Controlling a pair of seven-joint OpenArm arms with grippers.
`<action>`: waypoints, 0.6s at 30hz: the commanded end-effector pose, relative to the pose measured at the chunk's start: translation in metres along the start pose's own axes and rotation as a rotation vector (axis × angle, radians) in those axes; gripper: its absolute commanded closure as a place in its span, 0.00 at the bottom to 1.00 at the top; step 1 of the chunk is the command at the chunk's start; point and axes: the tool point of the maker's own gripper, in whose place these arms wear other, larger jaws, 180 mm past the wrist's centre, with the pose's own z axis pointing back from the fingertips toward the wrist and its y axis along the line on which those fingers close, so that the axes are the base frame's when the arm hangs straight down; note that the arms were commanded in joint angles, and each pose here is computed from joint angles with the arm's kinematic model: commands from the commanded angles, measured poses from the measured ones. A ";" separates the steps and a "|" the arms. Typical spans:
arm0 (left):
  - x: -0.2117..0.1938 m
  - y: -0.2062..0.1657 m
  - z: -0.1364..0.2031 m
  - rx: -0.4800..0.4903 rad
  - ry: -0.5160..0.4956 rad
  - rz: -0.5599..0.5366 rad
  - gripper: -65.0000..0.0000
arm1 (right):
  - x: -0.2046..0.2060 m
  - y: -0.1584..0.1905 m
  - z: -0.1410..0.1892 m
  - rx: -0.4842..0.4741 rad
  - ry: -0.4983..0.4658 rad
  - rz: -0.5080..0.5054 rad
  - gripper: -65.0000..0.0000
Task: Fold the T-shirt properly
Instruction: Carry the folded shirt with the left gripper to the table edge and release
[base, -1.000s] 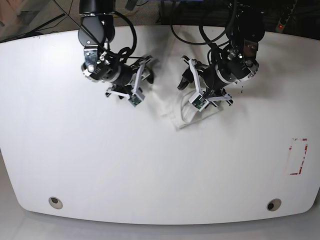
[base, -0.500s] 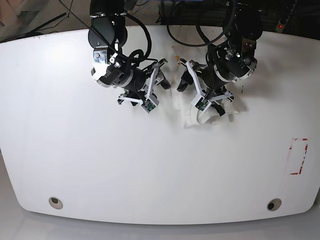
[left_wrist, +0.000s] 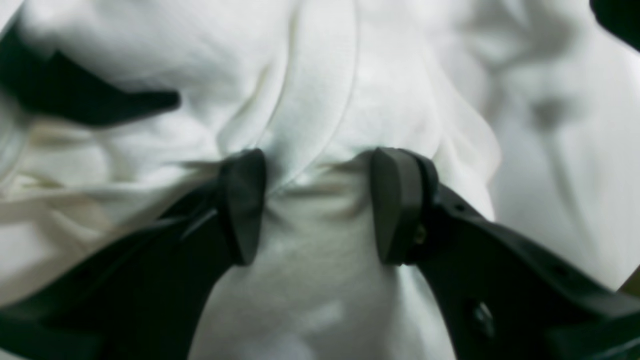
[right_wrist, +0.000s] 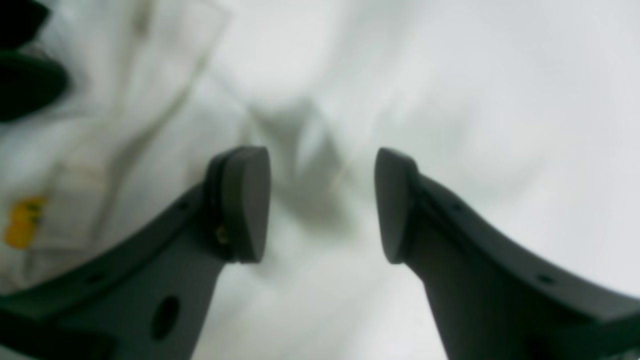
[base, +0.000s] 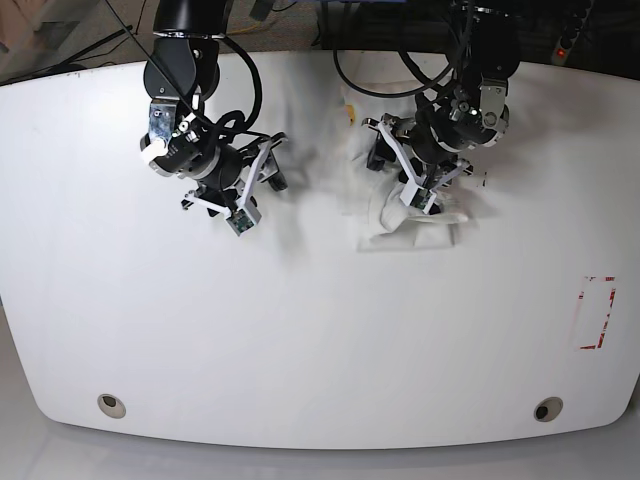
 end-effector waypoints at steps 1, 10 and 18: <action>-0.037 0.020 -0.004 0.046 0.140 -0.007 0.51 | 0.028 0.000 0.009 -0.008 -0.092 0.025 0.52; -0.056 0.158 0.045 0.316 0.234 -0.019 0.51 | 0.044 -0.002 0.025 -0.049 -0.140 0.065 0.52; -0.054 0.279 0.112 0.473 0.307 -0.054 0.52 | 0.043 -0.001 0.029 -0.056 -0.144 0.070 0.52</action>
